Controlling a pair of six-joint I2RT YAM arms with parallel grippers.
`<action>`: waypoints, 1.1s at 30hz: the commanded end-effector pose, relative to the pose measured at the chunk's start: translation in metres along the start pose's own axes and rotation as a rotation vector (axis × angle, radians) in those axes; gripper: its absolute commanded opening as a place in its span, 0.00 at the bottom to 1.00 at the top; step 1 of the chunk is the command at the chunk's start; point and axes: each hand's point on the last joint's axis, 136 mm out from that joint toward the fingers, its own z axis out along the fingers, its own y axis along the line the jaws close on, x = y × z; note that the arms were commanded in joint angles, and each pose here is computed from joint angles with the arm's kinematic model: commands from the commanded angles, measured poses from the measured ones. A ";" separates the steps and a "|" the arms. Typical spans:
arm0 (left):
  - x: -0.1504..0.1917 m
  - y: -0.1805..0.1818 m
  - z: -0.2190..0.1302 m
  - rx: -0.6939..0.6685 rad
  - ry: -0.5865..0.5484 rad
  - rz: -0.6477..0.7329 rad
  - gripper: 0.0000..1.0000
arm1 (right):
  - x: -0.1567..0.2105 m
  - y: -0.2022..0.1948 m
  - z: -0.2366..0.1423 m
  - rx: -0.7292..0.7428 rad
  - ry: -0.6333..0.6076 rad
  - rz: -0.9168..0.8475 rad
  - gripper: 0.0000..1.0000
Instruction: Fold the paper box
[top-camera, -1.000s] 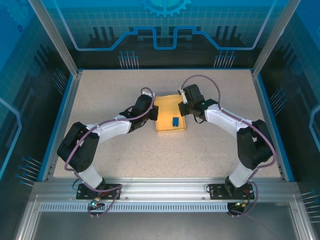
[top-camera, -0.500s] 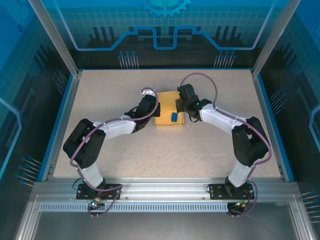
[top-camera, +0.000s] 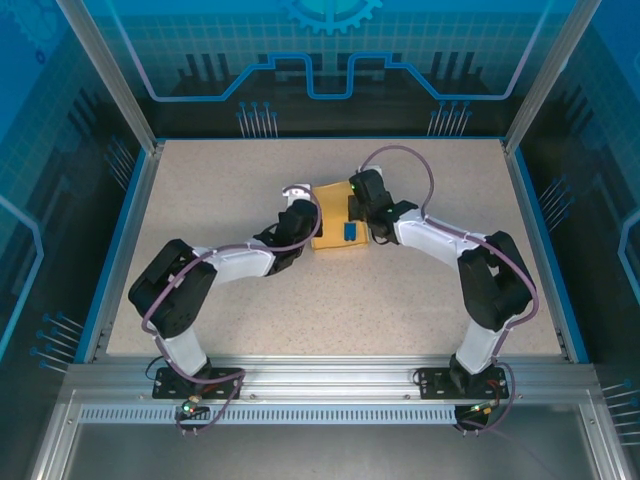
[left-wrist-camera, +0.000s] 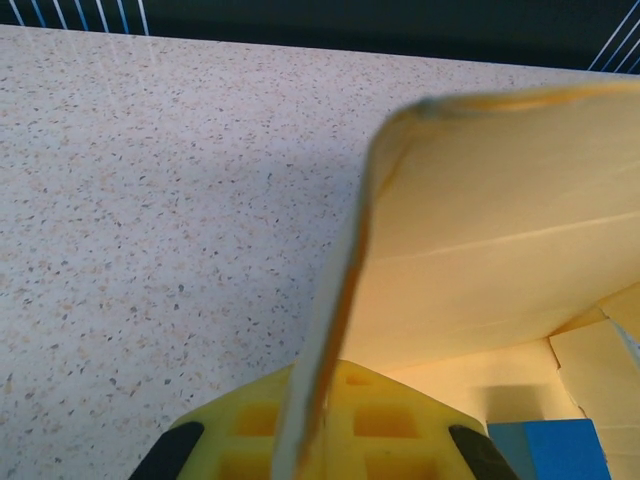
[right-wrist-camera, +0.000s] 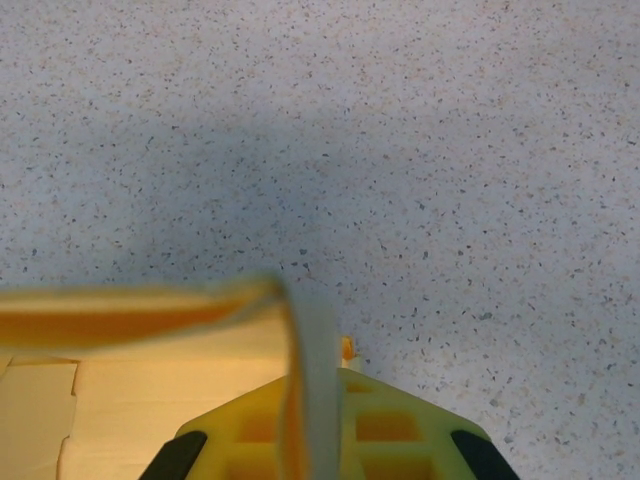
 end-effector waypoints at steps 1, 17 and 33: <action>-0.003 -0.008 -0.003 0.004 -0.064 -0.025 0.00 | 0.003 0.014 -0.002 -0.027 -0.052 0.031 0.02; 0.026 -0.008 -0.024 0.010 -0.135 0.067 0.01 | 0.022 0.022 -0.017 -0.079 -0.192 0.038 0.02; 0.052 -0.005 -0.041 0.020 -0.193 0.129 0.02 | 0.063 0.016 -0.031 -0.073 -0.262 0.025 0.01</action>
